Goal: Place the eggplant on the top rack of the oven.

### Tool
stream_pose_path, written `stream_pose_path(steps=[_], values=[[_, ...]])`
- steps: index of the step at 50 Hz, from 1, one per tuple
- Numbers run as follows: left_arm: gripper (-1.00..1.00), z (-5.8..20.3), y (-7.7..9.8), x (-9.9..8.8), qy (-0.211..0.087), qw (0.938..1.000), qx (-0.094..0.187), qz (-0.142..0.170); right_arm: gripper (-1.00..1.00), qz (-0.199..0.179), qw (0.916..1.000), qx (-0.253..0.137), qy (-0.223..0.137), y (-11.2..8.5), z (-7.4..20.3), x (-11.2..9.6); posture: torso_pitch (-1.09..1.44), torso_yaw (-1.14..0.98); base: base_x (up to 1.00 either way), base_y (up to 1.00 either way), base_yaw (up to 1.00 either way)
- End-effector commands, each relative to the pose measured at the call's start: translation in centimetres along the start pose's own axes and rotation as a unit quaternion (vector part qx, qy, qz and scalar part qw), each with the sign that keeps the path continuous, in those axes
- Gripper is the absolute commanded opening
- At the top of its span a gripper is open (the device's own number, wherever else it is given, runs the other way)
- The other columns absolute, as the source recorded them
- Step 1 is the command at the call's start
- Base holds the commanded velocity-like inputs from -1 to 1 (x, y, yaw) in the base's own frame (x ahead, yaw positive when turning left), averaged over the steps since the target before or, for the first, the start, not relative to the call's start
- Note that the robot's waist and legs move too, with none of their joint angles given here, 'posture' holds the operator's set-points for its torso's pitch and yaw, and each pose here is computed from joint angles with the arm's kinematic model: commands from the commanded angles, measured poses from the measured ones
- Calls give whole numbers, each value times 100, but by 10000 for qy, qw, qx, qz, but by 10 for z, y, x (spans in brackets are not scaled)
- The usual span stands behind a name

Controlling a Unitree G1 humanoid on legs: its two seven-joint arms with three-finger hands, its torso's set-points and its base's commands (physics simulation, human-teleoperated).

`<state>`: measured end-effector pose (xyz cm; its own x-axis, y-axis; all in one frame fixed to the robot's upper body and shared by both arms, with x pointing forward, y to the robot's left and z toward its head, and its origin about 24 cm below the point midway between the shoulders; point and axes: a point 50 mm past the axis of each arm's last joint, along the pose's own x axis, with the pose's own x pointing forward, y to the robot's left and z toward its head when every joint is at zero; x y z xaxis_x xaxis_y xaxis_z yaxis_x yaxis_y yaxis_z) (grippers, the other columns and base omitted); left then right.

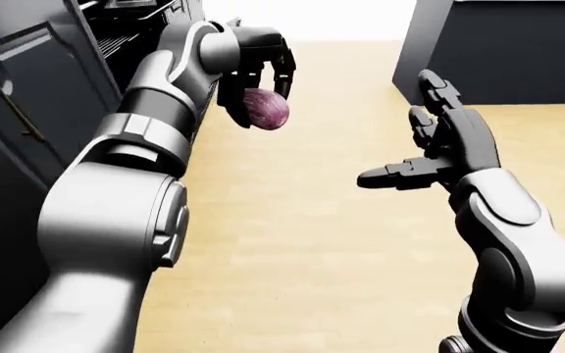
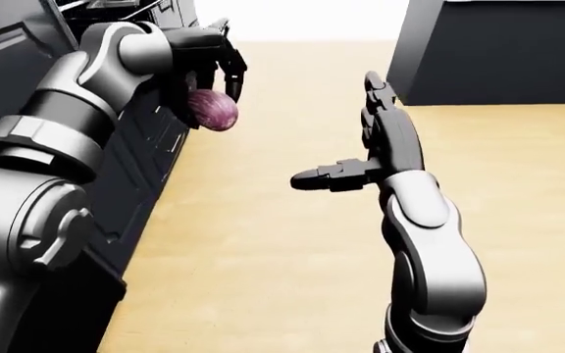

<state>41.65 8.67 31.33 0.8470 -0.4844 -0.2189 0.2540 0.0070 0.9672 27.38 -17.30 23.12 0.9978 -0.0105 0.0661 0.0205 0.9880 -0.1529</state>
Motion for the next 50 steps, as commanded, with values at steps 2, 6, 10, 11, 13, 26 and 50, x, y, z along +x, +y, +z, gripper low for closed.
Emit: stream_pose_path(steps=[2, 6, 10, 11, 13, 26, 50], values=[[-100, 19, 38, -14, -328, 9963, 197, 767, 100, -166, 9987, -56, -477, -4, 17, -4, 0, 0, 33, 26, 0], [-100, 19, 40, -15, -326, 9962, 201, 778, 100, -169, 9986, -72, -497, -4, 17, -3, 0, 0, 17, 21, 0], [-100, 18, 43, -17, -308, 9962, 198, 792, 100, -171, 9985, -65, -519, -5, 18, -4, 0, 0, 0, 0, 0], [-100, 17, 44, -18, -291, 9963, 203, 787, 100, -163, 9985, -64, -517, -4, 18, -4, 0, 0, 0, 0, 0], [-100, 16, 45, -19, -280, 9963, 205, 789, 100, -159, 9986, -58, -511, -4, 19, -4, 0, 0, 0, 0, 0], [-100, 8, 70, -39, -55, 9952, 232, 944, 100, -168, 9984, -37, -530, -7, 24, -5, 0, 0, 2, 20, 0], [-100, -9, 108, -80, 484, 9901, 305, 1279, 100, -161, 9984, -14, -535, -6, 22, -7, 0, 0, 8, 38, 0]])
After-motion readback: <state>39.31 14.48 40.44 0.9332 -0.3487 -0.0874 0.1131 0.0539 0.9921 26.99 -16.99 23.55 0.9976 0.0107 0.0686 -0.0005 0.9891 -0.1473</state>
